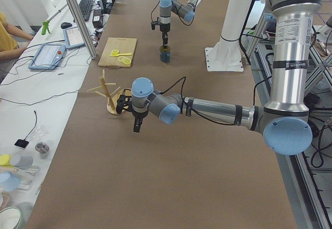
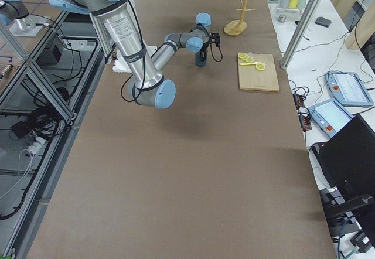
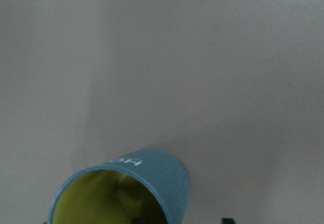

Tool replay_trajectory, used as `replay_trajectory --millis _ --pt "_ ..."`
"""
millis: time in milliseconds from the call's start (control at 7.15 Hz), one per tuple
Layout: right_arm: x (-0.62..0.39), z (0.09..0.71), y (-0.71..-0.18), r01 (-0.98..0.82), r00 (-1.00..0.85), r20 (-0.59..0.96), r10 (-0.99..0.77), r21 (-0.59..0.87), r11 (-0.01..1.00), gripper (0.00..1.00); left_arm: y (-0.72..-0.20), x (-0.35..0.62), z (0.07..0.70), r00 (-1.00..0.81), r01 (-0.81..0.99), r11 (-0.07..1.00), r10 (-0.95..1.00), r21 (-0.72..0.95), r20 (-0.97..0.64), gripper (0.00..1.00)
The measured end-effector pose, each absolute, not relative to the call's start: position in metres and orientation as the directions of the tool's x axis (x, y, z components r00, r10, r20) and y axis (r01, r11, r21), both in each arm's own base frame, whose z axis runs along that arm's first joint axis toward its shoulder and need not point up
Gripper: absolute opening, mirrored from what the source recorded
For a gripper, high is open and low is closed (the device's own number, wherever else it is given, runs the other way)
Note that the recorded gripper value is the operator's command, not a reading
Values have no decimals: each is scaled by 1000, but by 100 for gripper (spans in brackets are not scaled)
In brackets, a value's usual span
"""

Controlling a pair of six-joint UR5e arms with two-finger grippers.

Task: Hang cup on storage rack
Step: 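Release the mug and raise the right gripper while the left arm reaches in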

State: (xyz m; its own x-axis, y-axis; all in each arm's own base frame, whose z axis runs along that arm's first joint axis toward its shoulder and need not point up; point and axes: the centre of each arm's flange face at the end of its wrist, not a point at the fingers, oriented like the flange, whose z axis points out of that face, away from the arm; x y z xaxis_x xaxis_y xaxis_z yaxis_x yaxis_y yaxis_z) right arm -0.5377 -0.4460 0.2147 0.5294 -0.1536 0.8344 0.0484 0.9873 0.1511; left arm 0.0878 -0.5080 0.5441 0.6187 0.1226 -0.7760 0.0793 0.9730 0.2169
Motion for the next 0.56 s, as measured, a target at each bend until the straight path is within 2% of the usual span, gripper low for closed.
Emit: replay_trajectory --millis 420,559 --pt "-446 264 -489 44 531 837 -134 131 990 100 -485 203 465 456 102 956 200 274 -867 98" --pt "-414 290 -504 52 542 827 -146 140 989 100 -472 254 426 412 120 956 198 268 -890 94"
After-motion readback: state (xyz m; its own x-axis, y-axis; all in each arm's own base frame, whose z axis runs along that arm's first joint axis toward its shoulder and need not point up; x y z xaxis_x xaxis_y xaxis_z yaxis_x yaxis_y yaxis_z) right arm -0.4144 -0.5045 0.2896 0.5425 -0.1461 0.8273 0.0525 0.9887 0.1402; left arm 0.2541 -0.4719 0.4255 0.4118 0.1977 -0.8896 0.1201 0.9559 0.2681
